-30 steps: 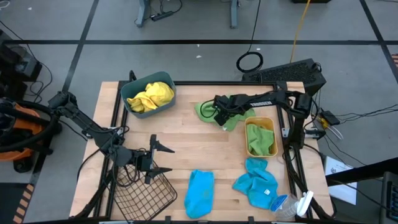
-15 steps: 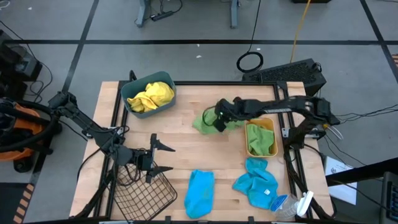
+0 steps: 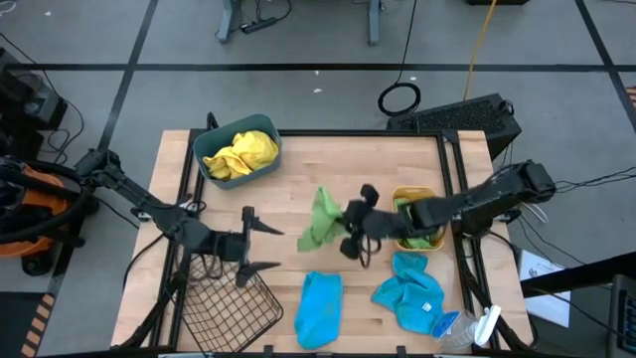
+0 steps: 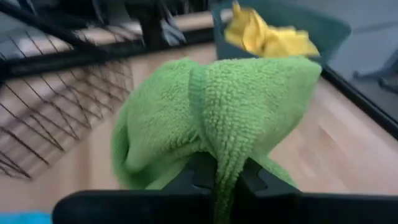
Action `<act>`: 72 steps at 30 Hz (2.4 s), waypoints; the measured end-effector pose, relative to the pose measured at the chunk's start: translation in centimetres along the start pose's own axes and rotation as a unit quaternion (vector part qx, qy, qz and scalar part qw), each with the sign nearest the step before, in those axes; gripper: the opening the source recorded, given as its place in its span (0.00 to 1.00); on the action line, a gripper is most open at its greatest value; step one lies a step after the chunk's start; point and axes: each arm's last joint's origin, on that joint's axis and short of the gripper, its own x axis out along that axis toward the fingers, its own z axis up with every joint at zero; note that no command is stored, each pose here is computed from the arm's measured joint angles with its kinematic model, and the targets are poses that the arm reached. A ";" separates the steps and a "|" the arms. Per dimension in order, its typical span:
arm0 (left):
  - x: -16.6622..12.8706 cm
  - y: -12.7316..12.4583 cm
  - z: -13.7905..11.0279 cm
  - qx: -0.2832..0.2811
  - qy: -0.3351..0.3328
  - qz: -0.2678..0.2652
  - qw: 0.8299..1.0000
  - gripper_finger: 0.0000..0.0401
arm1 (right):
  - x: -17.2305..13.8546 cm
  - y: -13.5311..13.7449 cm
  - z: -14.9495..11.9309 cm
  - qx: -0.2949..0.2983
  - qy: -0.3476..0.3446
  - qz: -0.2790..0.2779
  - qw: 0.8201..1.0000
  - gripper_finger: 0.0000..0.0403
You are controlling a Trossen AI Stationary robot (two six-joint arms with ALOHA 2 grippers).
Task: Sort microfiber towel by color & place in baskets
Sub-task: Roll upper right green towel
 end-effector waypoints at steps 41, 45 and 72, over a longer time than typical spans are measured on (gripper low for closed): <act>5.0 0.3 -3.8 0.034 0.043 0.120 0.991 0.85 | 0.5 7.5 -0.1 -0.164 -0.213 0.040 0.962 0.02; 5.2 0.7 -4.2 0.038 0.054 0.125 0.990 0.85 | 0.4 7.7 -0.2 -0.165 -0.213 0.042 0.962 0.02; 4.0 1.4 -2.9 0.030 0.045 0.122 0.991 0.04 | 0.3 7.9 -1.9 -0.106 -0.153 0.021 0.982 0.56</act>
